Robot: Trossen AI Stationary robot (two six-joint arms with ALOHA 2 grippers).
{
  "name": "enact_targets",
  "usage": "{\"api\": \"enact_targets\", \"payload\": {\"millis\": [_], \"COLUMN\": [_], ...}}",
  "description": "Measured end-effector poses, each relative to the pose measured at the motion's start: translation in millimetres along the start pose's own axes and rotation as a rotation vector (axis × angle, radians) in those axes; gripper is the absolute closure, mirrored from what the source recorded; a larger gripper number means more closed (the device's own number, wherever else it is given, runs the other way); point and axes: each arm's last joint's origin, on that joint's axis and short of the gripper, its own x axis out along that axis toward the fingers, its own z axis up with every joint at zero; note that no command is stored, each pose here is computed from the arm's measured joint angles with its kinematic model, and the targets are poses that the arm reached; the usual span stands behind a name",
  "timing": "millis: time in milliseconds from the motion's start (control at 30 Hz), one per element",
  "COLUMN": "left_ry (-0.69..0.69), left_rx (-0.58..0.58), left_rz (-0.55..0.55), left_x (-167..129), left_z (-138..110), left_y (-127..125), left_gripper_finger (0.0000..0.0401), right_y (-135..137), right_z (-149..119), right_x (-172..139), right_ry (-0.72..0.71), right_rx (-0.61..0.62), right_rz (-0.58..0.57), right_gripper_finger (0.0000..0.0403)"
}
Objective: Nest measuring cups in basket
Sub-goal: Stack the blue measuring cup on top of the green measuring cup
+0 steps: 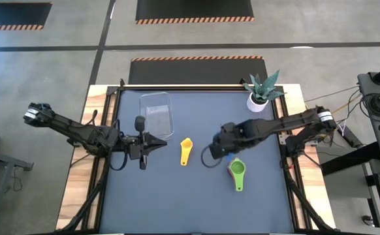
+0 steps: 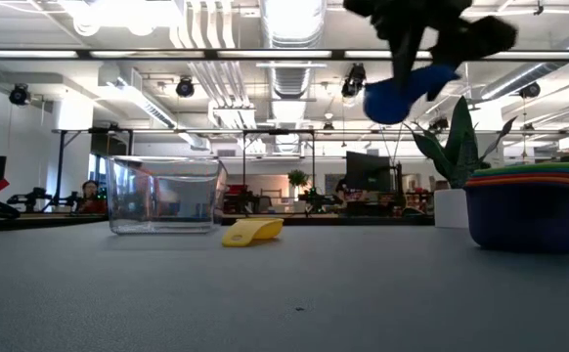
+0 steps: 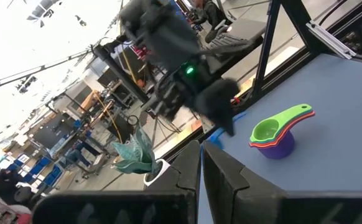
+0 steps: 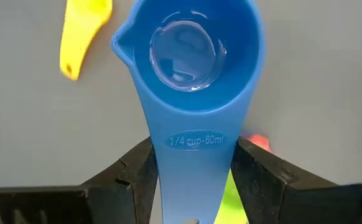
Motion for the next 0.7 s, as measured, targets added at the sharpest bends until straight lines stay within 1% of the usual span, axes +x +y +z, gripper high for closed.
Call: {"api": "enact_targets", "payload": {"millis": [133, 367, 567, 700], "left_ry": [-0.001, -0.001, -0.001, -0.001], "left_rx": [-0.001, -0.002, -0.002, -0.003], "left_rz": [0.0, 0.0, 0.0, 0.0], "left_x": [0.0, 0.0, 0.0, 0.0], "left_z": [0.1, 0.1, 0.1, 0.1], "left_y": [0.0, 0.0, 0.1, 0.1], "left_gripper_finger": [0.0401, 0.0401, 0.0401, 0.0401], "right_y": [2.9, 4.1, 3.4, -0.3], "right_z": [-24.1, -62.3, -78.0, -86.6], "right_x": [3.6, 13.1, 12.4, 13.9], "right_ry": [0.06, 0.185, 0.189, 0.173], "right_rx": [0.038, 0.088, 0.134, 0.121], "right_rz": [-0.037, -0.147, -0.168, -0.203], "right_gripper_finger": [0.0232, 0.0232, 0.0232, 0.0231]}}
